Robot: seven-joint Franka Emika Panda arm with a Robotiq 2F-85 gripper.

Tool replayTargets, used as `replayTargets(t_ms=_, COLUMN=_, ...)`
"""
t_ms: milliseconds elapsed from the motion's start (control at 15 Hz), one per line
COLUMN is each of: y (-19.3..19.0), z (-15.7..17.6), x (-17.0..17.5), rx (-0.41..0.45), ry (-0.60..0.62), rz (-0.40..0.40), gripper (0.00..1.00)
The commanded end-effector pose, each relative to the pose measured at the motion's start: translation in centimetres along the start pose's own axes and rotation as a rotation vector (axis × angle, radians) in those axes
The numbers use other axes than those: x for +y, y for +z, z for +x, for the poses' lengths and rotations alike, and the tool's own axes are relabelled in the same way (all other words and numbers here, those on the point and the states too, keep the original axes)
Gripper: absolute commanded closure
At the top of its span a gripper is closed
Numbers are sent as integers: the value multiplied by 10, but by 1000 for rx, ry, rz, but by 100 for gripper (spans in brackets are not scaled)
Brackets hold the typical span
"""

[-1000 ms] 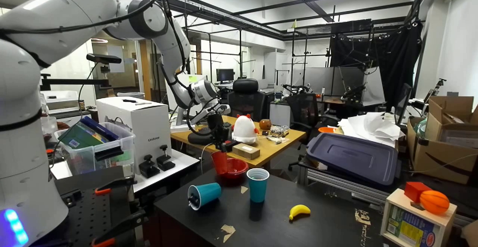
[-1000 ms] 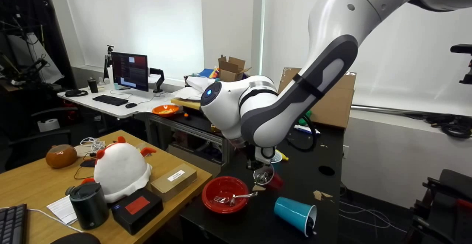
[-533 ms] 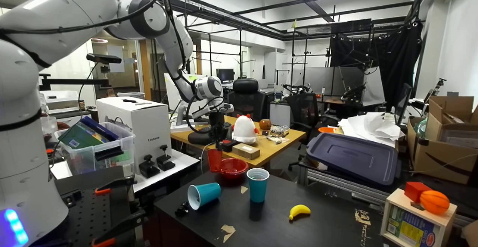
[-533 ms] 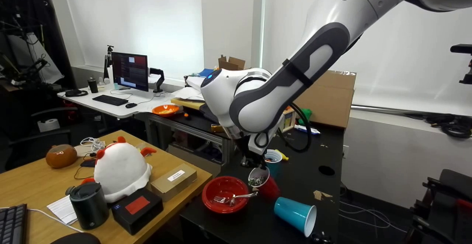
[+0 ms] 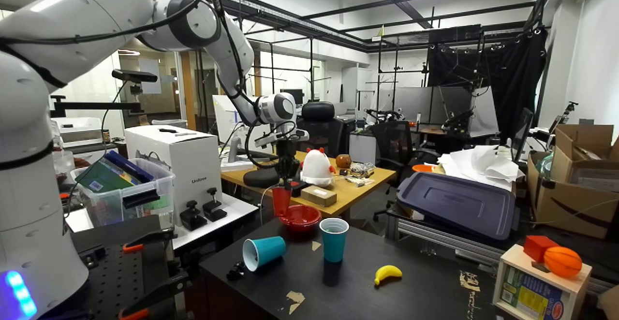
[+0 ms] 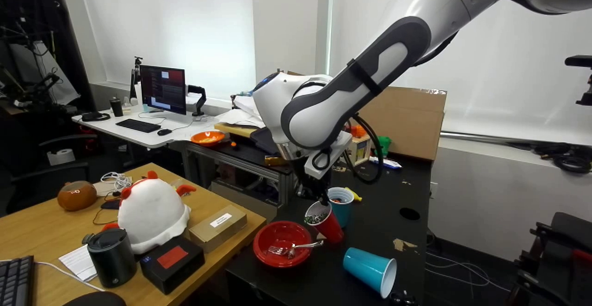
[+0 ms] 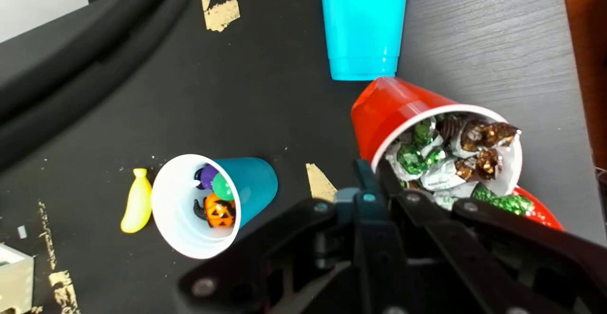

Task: Pour the things in the red cup into the red bowl

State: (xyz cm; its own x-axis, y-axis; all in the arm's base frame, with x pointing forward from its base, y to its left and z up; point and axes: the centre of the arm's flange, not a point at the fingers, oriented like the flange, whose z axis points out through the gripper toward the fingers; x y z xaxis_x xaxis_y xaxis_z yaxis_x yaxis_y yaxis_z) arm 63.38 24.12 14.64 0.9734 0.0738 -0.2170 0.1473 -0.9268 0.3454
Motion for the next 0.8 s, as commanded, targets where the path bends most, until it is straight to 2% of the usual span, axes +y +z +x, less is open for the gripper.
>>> replayTargets(t_ms=0, y=0, z=15, x=5, rx=-19, ry=4, rz=-50, gripper=99)
replayTargets(t_ms=467, y=9, z=46, x=4, rx=40, ry=11, rz=-85, gripper=99)
replayTargets(t_ms=733, y=-7, z=58, x=1, rx=84, ry=21, rz=-112, gripper=99)
